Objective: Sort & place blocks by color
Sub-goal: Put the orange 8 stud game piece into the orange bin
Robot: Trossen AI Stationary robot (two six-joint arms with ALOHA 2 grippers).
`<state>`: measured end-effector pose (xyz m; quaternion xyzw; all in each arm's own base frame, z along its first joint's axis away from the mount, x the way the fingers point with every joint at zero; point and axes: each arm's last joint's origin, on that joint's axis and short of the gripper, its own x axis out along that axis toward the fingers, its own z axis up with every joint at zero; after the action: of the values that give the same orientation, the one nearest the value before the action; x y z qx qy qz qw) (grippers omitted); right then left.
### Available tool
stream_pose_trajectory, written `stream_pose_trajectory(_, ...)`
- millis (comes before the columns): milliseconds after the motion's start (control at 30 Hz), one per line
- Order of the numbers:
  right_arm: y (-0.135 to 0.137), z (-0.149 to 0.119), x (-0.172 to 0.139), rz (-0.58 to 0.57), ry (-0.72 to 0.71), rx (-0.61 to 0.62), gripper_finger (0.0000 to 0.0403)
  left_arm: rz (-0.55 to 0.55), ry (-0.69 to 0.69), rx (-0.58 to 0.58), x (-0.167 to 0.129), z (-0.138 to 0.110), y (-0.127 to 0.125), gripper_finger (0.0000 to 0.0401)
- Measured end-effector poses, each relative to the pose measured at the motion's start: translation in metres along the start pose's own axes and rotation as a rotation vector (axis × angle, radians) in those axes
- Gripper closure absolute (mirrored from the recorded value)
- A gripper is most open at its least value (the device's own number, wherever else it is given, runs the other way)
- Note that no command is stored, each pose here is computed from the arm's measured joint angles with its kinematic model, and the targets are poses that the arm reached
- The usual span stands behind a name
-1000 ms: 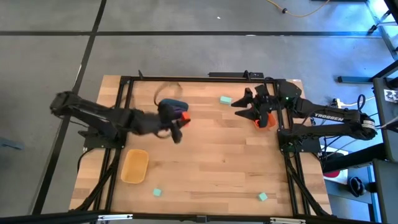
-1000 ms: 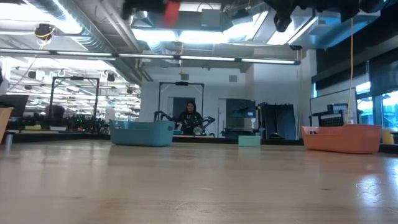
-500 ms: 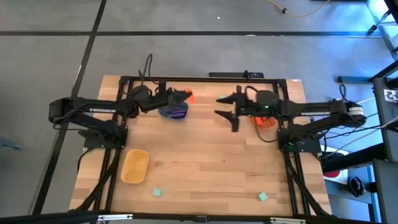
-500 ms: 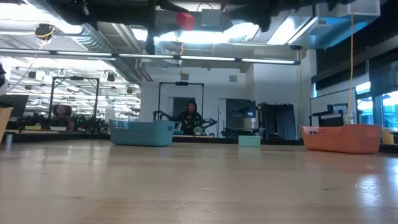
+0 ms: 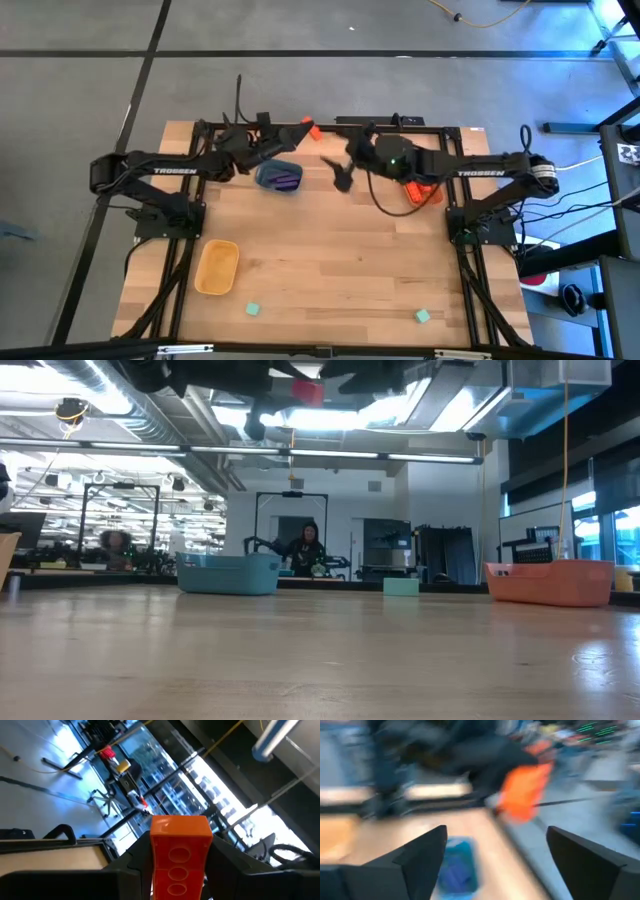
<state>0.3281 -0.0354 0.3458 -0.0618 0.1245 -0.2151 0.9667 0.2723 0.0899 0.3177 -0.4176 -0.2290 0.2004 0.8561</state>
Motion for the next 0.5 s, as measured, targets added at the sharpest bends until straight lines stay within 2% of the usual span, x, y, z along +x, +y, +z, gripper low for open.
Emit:
stream_pose_trajectory(67,-0.003,0.011,0.003,-0.094,-0.04,0.006,0.0042,0.01,-0.015,-0.011,0.001,-0.003,-0.002,0.0278)
stream_pose_trajectory(133,-0.003,0.015,0.007,-0.134,-0.051,0.004,0.0032,0.025,-0.034,-0.034,0.0,-0.005,-0.004,0.0278)
stream_pose_trajectory(333,-0.001,0.007,0.024,-0.071,-0.031,0.002,0.0028,0.041,-0.102,-0.062,-0.003,-0.01,-0.012,0.0278)
stream_pose_trajectory(500,-0.003,0.004,0.039,-0.088,-0.085,0.029,0.0028,0.028,-0.093,-0.07,-0.005,-0.014,-0.016,0.0278)
